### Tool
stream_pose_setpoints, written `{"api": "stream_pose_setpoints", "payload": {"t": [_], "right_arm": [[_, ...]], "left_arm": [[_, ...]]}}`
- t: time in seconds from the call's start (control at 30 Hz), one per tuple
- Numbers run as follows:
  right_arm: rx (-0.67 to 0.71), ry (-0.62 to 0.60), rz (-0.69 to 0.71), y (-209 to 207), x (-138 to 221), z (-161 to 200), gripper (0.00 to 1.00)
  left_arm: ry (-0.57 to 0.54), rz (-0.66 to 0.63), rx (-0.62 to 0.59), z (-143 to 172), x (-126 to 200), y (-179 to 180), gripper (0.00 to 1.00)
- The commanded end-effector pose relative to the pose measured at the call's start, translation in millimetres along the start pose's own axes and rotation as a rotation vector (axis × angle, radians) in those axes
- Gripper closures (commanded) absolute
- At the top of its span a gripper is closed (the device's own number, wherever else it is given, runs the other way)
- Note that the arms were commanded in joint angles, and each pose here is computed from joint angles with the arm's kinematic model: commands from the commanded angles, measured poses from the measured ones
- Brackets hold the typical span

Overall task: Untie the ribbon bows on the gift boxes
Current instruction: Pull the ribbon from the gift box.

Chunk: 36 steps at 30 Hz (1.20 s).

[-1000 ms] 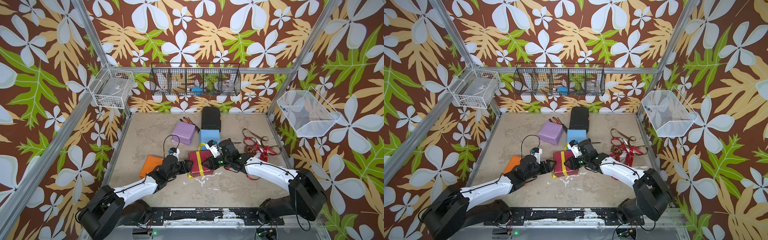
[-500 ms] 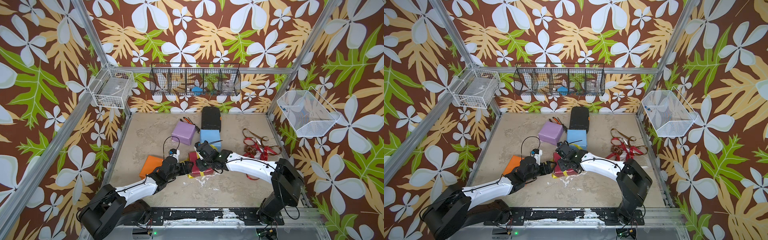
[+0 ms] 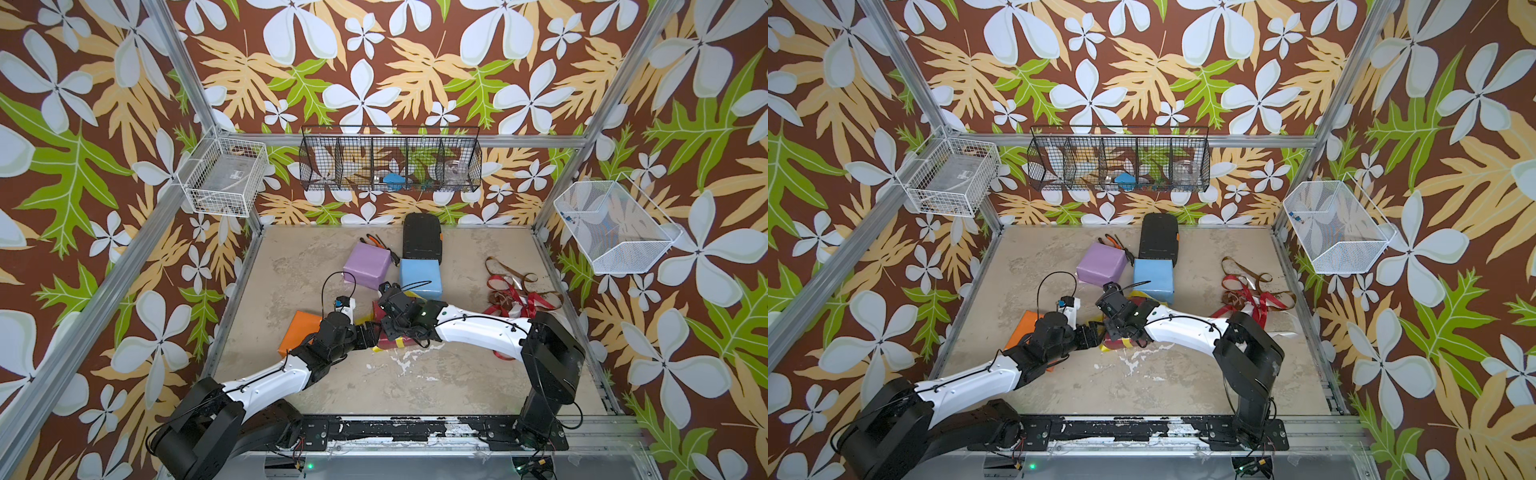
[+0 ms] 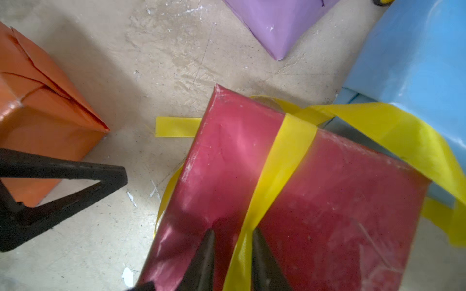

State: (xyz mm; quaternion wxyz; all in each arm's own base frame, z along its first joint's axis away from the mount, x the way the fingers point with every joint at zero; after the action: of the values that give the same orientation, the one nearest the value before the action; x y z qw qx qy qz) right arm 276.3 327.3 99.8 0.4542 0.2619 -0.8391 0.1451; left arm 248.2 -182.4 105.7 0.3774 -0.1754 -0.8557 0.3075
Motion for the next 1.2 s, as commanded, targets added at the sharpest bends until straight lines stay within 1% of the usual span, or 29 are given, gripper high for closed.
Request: {"api": "stream_pose_setpoints", "payload": {"t": [0.0, 0.17, 0.43, 0.5, 0.57, 0.67, 0.77, 0.87, 1.0, 1.07, 1.1, 1.13, 1.17], "right_arm": [[-0.008, 0.18, -0.04, -8.2, -6.2, 46.6, 0.79], [-0.094, 0.089, -0.21, -9.9, 2.0, 31.3, 1.0], [-0.202, -0.049, -0.588, 8.6, 19.6, 13.8, 1.0], [-0.232, -0.083, -0.691, 13.7, 26.5, 9.9, 1.0], [-0.258, -0.114, -0.766, 15.2, 32.7, 5.8, 1.0], [-0.265, -0.143, -0.812, 16.3, 38.6, 1.8, 1.0], [-0.275, -0.151, -0.828, 15.0, 40.4, -0.1, 1.0], [-0.307, -0.185, -0.87, 11.7, 47.8, -3.9, 1.0], [-0.337, -0.228, -0.881, 3.5, 52.2, -9.5, 1.0], [-0.329, -0.23, -0.896, 4.9, 52.8, -11.0, 1.0], [-0.332, -0.226, -0.903, 5.3, 52.2, -11.0, 1.0], [-0.332, -0.225, -0.915, 6.7, 52.5, -11.1, 1.0], [-0.337, -0.224, -0.922, 7.1, 51.9, -10.8, 1.0]], "left_arm": [[0.001, -0.016, -0.028, -1.2, 1.2, 1.6, 0.14], [0.006, -0.009, -0.006, -0.1, -0.7, 1.0, 0.15], [0.031, 0.008, 0.013, 3.0, -6.0, -1.4, 0.15], [0.031, 0.006, 0.011, 1.9, -7.4, -2.2, 0.14], [0.025, 0.001, 0.01, -0.5, -8.9, -3.1, 0.12], [0.018, -0.006, 0.008, -2.9, -12.6, -3.3, 0.11], [0.04, -0.024, 0.009, -0.2, -17.9, -0.6, 0.11], [0.057, -0.03, 0.02, 5.2, -19.7, 3.5, 0.11], [0.068, 0.013, 0.045, 11.6, -15.7, 2.6, 0.11], [0.064, 0.061, 0.053, 13.5, -14.0, -1.3, 0.08], [0.065, 0.078, 0.056, 14.1, -13.8, -2.9, 0.03], [0.067, 0.092, 0.059, 14.4, -14.4, -5.0, 0.0], [0.072, 0.11, 0.06, 14.8, -15.0, -7.6, 0.0]]}}
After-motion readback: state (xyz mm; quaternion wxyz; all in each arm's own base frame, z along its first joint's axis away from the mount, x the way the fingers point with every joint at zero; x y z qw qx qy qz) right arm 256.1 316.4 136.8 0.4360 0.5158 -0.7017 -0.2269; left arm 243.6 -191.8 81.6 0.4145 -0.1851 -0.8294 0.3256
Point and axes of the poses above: each gripper's point midway between its finger pads, its own x axis back along the fingers, its own y axis along the line the jaws close on, z = x × y, the point moved 3 cm from there along x, back along the fingers, and after that the axes turned 7 degrees about x, right-handed, at the moved point
